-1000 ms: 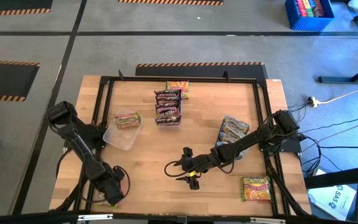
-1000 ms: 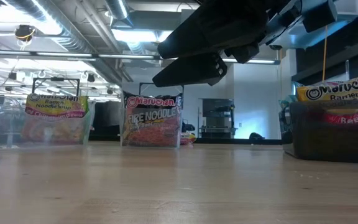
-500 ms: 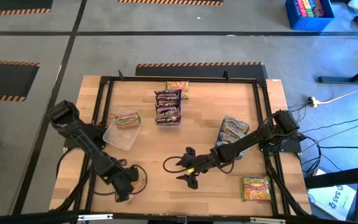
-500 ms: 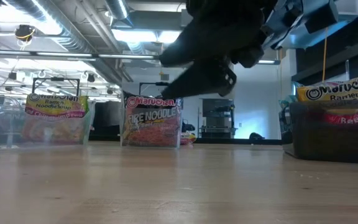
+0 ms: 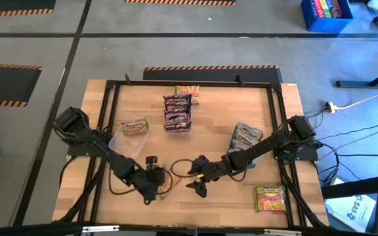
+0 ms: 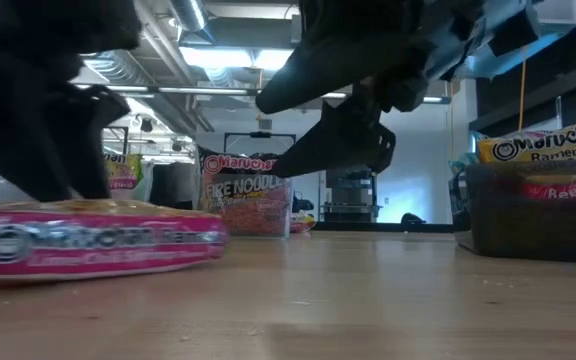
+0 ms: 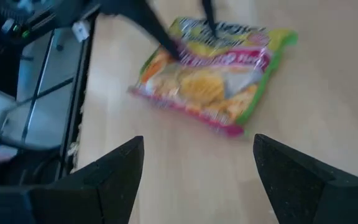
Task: Sort Maruchan noodles
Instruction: Put the green noodle pack into the left transparent bin
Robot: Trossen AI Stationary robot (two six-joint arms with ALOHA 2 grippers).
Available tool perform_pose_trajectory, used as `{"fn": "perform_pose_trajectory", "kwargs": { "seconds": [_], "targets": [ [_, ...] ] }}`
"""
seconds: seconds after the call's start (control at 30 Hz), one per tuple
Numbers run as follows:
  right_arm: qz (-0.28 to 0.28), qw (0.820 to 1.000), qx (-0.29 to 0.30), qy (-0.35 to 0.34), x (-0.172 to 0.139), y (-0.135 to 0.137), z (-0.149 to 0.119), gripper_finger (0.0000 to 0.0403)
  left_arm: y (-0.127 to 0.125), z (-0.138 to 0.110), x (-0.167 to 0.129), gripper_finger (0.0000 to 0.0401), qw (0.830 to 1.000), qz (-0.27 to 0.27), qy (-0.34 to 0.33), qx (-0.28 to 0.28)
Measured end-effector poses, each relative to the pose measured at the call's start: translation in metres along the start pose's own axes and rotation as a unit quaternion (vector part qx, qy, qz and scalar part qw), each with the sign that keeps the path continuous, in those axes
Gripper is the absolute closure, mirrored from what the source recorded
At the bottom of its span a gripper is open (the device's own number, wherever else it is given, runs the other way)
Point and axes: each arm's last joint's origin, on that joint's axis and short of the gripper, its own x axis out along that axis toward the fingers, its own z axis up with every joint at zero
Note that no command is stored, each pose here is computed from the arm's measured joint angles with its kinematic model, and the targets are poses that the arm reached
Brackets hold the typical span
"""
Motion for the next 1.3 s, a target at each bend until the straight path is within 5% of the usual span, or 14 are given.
{"fn": "perform_pose_trajectory", "kwargs": {
  "seconds": [0.53,0.8,1.3],
  "targets": [
    [0.025,0.994,0.099,0.032,0.047,-0.044,0.02,0.012,-0.033,-0.014,-0.033,0.0219,0.995,-0.063,0.03,-0.069],
    [-0.024,0.989,0.123,0.077,0.062,-0.057,0.033,0.012,-0.045,-0.04,-0.012,0.0218,0.998,-0.022,0.047,-0.043],
    [0.037,0.988,0.117,0.089,0.063,-0.056,0.039,0.012,-0.036,-0.031,0.018,0.0218,0.999,0.032,0.007,-0.027]
  ]
}}
